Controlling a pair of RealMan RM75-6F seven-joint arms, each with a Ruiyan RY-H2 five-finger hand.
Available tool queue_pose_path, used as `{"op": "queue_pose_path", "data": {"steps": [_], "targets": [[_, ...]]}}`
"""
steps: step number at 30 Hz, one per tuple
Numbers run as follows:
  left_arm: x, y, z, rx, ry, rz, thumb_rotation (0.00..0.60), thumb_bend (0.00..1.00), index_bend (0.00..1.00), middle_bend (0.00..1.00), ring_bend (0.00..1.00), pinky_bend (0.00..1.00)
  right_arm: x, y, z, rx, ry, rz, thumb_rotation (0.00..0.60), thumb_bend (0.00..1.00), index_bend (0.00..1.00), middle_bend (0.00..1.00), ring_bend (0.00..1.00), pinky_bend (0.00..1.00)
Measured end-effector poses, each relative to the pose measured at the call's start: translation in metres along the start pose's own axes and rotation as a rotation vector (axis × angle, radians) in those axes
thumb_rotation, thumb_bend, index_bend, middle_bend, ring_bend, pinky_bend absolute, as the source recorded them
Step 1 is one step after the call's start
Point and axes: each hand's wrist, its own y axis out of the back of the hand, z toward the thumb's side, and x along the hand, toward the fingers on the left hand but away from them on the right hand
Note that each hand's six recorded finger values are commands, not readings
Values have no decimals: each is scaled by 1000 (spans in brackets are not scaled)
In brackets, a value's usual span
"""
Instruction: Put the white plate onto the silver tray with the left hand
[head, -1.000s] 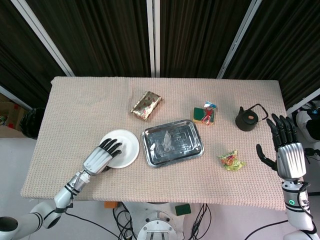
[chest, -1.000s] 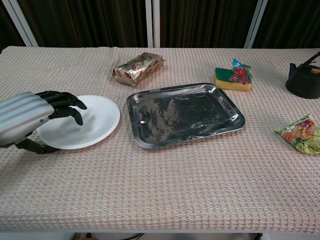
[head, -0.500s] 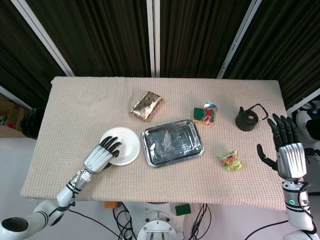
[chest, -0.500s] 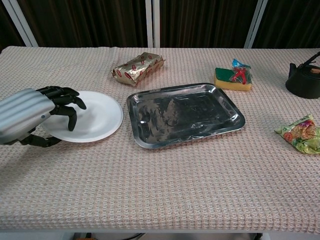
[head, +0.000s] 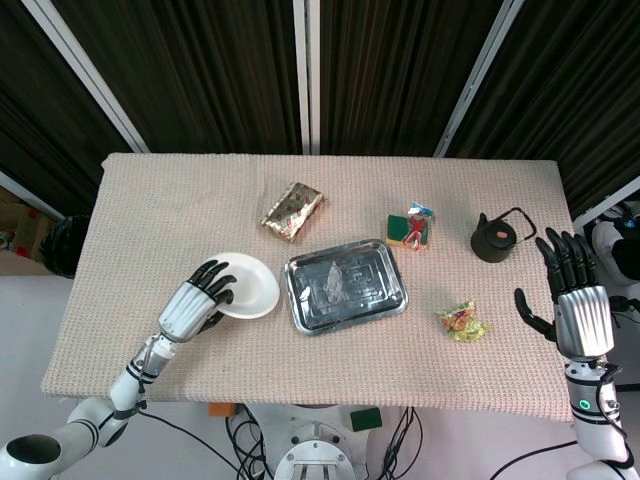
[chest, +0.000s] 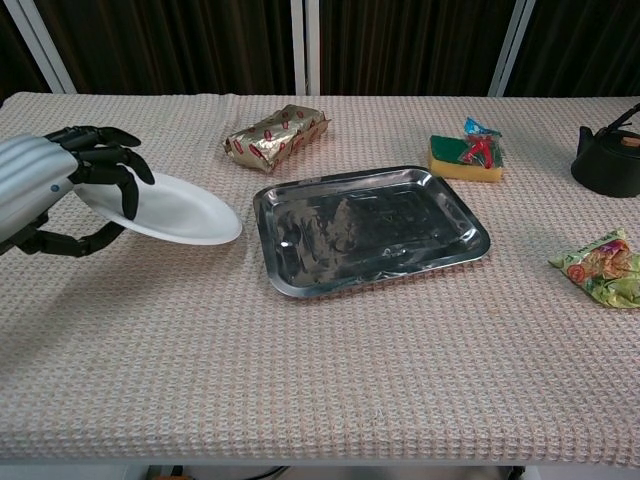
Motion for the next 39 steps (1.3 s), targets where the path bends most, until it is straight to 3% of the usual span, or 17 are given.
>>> {"op": "queue_pose_path", "data": {"steps": [13,24,31,39], "targets": [[5,32,-25,59,40,95,600,510,726,339,160,181,1,2,1,-3,3,-5,600,398,0,0,0,0],[11,57,-25,16,30,209,600,508,816,387,174,183,1,3,-1,-5,-2,-8,600,399,0,0,0,0],[26,65,-10,-70,6,281,600,517,832,402,184,184,1,3,-1,-5,1,-8,600,401,0,0,0,0],[68,50,36,-159,-91,262,600,524,836,409,184,184,1,9,-1,4,1,-28,600,410,0,0,0,0]]}}
